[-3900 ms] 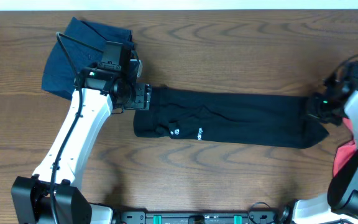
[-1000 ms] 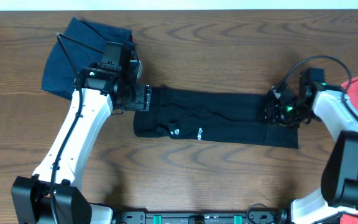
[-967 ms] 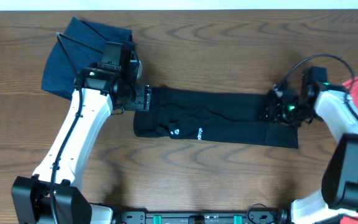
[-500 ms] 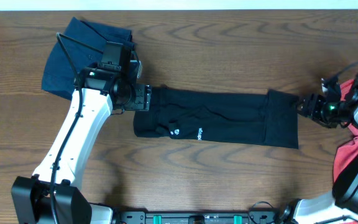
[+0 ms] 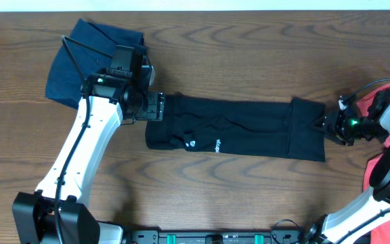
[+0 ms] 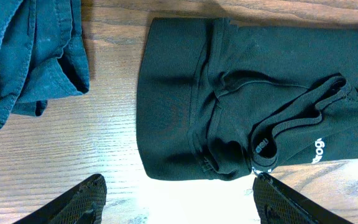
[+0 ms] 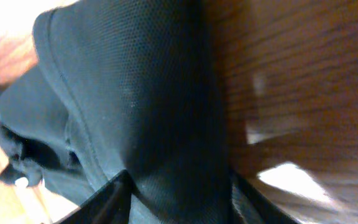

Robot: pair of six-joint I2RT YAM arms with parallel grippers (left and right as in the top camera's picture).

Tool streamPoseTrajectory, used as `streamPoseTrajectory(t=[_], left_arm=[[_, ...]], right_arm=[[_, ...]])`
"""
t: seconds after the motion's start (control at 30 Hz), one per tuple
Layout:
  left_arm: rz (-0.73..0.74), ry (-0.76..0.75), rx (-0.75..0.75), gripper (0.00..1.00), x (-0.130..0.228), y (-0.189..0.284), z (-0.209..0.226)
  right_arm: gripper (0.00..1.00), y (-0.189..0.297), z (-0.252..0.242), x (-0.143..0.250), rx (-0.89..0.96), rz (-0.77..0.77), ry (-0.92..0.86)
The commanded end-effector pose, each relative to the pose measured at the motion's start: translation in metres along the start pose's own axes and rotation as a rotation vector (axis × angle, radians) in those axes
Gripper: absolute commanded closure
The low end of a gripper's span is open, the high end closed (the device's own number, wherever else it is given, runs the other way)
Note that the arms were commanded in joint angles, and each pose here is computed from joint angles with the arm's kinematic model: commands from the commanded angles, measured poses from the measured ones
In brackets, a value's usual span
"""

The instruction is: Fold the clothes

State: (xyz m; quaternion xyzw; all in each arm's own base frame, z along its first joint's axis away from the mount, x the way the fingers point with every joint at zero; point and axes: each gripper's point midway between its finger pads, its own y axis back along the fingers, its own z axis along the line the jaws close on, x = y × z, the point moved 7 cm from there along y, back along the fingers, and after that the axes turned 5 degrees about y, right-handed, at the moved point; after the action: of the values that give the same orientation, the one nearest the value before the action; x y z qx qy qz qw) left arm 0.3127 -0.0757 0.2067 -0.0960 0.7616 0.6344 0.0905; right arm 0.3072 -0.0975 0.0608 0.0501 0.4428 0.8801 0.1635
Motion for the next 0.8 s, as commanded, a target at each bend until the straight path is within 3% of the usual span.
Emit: streamPoseTrajectory(t=[0.0,0.07,0.1,0.2,0.4,0.77], left_arm=[[-0.028,-0.009,0.000,0.23,-0.004,0.008,0.000],[-0.027,-0.009,0.000,0.23,-0.004,0.008,0.000],[-0.027,-0.009,0.000,0.23,-0.004,0.008,0.000],[-0.028,-0.009,-0.001,0.23,-0.004,0.008,0.000],[-0.028,-0.009,0.000,0.22,-0.004,0.008,0.000],[-0.028,-0.009,0.000,0.23,-0.004,0.008,0.000]], right_arm=[[0.76,-0.005,-0.001,0.002,-0.015,0.017,0.004],[0.94,-0.002,-0.002,0.001,-0.007,0.005,0.006],[0.99,0.001,-0.003,0.000,0.012,-0.001,-0.007],[0.99,0.014,-0.013,0.000,0.135,-0.015,-0.103],[0.99,0.041,-0.008,-0.002,0.247,-0.079,-0.101],[0.99,0.073,0.046,0.014,0.404,-0.127,-0.053]])
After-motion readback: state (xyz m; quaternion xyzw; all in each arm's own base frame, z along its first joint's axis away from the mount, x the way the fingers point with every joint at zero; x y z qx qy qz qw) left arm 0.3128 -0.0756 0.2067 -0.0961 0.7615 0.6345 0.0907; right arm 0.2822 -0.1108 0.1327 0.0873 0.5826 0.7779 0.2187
